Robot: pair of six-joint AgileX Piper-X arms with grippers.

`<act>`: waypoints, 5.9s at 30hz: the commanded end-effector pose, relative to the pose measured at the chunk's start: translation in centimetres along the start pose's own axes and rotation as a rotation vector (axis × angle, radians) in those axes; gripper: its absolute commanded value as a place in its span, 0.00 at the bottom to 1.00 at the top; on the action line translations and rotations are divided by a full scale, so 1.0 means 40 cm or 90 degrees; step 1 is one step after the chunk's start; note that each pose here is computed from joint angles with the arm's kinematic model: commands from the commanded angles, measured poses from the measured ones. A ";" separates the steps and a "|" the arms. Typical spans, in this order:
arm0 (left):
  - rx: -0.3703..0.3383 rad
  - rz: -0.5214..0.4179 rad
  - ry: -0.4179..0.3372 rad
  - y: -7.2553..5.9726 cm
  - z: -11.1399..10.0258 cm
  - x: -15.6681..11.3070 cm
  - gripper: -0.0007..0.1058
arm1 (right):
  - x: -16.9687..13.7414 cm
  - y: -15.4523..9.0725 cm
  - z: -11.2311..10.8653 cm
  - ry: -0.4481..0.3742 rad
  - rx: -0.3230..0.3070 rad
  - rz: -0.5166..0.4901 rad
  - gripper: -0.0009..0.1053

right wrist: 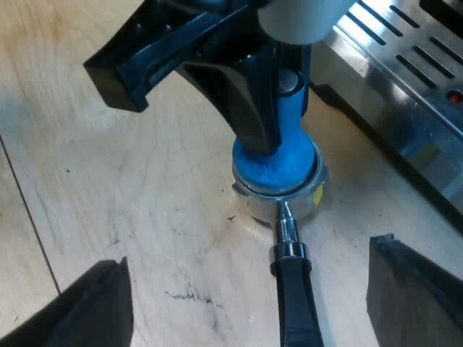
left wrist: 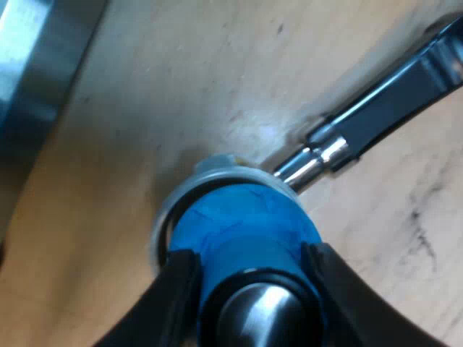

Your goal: Grind coffee beans and then tamp

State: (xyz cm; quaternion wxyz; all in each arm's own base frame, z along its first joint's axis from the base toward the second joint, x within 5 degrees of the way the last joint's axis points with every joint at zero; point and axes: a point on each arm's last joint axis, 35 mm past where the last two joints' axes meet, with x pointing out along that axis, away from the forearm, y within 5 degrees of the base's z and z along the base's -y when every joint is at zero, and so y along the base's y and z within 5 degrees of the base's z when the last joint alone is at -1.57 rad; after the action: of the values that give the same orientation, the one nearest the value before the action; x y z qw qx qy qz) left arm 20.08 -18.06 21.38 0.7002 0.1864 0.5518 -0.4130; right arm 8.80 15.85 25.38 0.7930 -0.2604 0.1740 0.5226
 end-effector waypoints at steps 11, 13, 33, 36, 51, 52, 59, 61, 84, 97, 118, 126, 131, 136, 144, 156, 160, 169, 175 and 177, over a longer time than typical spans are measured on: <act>0.005 0.001 -0.017 0.000 0.010 -0.004 0.01 | -0.002 -0.001 0.006 -0.012 -0.002 -0.002 0.66; 0.005 0.001 -0.017 0.000 0.010 -0.004 0.01 | -0.002 -0.001 0.006 -0.012 -0.002 -0.002 0.66; 0.004 0.024 -0.011 0.003 0.008 -0.004 0.01 | -0.002 -0.001 0.006 -0.012 -0.002 -0.002 0.66; 0.004 0.024 -0.011 0.003 0.008 -0.004 0.01 | -0.002 -0.001 0.006 -0.012 -0.002 -0.002 0.66; -0.009 -0.012 0.033 0.016 0.007 0.060 0.01 | -0.002 -0.001 0.006 -0.012 -0.002 -0.002 0.66; -0.009 -0.012 0.032 0.016 0.008 0.061 0.01 | -0.002 -0.001 0.006 -0.012 -0.002 -0.002 0.66; -0.010 -0.013 0.036 0.018 0.006 0.069 0.01 | -0.002 -0.001 0.006 -0.012 -0.002 -0.002 0.66; -0.013 -0.015 0.049 0.020 0.000 0.081 0.01 | -0.002 -0.001 0.006 -0.012 -0.002 -0.002 0.66; -0.038 -0.029 0.141 0.022 -0.104 0.150 0.01 | -0.002 -0.001 0.006 -0.012 -0.002 -0.002 0.66; -0.047 -0.034 0.148 0.021 -0.122 0.161 0.01 | -0.002 -0.001 0.006 -0.012 -0.002 -0.002 0.66; -0.018 -0.027 0.042 0.002 -0.058 0.052 0.01 | -0.002 -0.002 0.011 -0.022 -0.002 -0.004 0.66; -0.001 -0.017 -0.021 -0.014 -0.029 -0.025 0.01 | -0.002 -0.002 0.011 -0.022 -0.002 -0.004 0.66; 0.013 0.010 -0.069 -0.024 -0.016 -0.078 0.01 | -0.002 0.000 0.011 -0.026 -0.002 0.011 0.66; 0.015 0.013 -0.097 -0.035 -0.019 -0.120 0.01 | -0.003 0.006 0.013 -0.040 -0.003 0.056 0.66; 0.020 0.051 -0.135 -0.053 -0.047 -0.189 0.01 | -0.003 0.005 0.016 -0.045 -0.003 0.054 0.66; -0.005 0.053 -0.165 -0.069 -0.075 -0.239 0.01 | -0.004 0.000 0.034 -0.089 -0.007 0.041 0.66; -0.085 0.079 -0.174 -0.015 -0.092 -0.258 0.01 | -0.004 0.000 0.034 -0.089 -0.007 0.041 0.66; -0.176 0.110 -0.179 0.063 -0.112 -0.272 0.01 | -0.004 0.000 0.034 -0.089 -0.007 0.041 0.66; -0.241 0.120 -0.128 0.126 -0.121 -0.237 0.01 | -0.004 -0.001 0.034 -0.088 -0.006 0.038 0.66; -0.252 0.117 -0.110 0.141 -0.121 -0.223 0.01 | -0.004 -0.001 0.034 -0.088 -0.006 0.038 0.66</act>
State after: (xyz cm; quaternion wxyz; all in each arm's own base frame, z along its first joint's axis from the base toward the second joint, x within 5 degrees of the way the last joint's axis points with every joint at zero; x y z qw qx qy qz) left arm 20.98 -7.96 26.79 0.8015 0.0590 0.5409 -0.2479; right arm 8.79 16.46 26.31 0.7857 -0.2259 0.1328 0.5603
